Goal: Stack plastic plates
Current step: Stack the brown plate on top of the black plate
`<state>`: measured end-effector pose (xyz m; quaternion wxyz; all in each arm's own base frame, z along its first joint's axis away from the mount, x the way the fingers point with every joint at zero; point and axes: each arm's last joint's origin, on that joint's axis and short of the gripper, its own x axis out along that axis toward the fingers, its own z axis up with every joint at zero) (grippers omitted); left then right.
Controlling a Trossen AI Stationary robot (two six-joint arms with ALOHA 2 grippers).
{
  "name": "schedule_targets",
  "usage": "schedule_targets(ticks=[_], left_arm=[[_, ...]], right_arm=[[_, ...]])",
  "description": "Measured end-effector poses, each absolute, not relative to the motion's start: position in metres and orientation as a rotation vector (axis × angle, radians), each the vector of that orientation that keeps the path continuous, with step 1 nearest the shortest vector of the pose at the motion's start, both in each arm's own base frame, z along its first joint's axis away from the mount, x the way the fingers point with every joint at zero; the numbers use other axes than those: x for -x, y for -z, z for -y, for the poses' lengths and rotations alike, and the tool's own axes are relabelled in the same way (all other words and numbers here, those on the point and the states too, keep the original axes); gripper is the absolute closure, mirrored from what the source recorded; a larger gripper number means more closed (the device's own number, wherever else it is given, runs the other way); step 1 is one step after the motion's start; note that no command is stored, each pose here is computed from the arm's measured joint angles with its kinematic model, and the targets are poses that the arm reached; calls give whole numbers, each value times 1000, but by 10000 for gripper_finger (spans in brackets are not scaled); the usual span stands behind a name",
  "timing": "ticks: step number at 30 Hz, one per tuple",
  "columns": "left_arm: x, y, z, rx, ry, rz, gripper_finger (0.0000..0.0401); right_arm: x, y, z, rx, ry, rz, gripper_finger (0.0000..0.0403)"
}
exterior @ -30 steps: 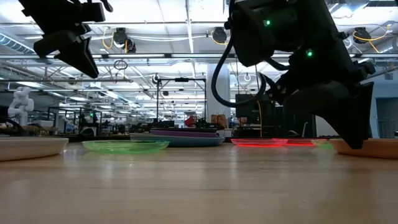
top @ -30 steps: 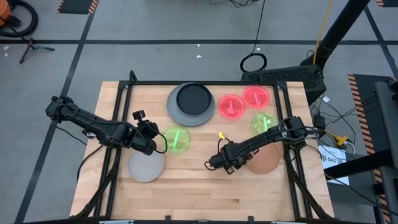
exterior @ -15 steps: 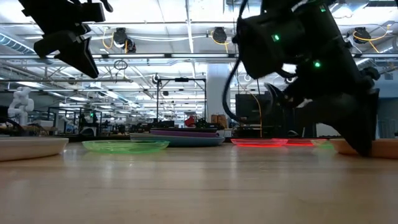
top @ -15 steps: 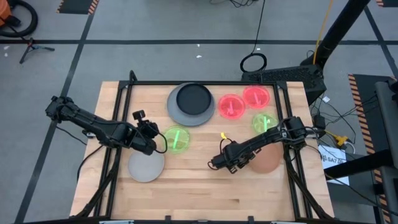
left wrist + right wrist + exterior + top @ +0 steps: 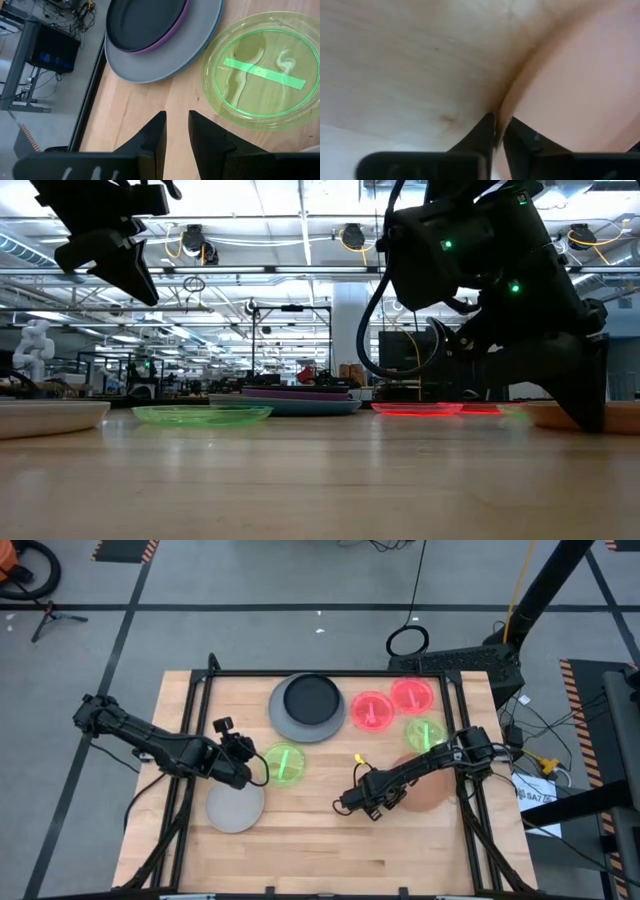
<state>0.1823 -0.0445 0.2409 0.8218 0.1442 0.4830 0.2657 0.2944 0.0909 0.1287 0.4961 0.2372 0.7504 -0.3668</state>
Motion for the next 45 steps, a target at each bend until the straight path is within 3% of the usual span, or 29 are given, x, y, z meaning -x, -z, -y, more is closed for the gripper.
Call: schedule_targets(ticks=[2,12,20,29,40,45], left_arm=[[-182,-241,44,-307,-565,-1028,313],[-182,-241,44,-307,-565,-1028,313],[-182,-241,44,-310,-565,-1028,313],[-182,-241,44,-311,-565,-1027,313],[-182,-241,44,-313,-566,-1026,313],[-182,-241,44,-314,-566,-1026,313]], right_arm=[[-294,-130,-91,-585,874,-1826,394],[-314,-149,-98,-601,747,-1794,397],[-348,-186,-104,-479,554,-1577,398],[-366,-209,-98,-76,386,-1423,399],[-374,-211,-68,712,7,-1479,399],[-381,-212,-38,869,-64,-1499,399]])
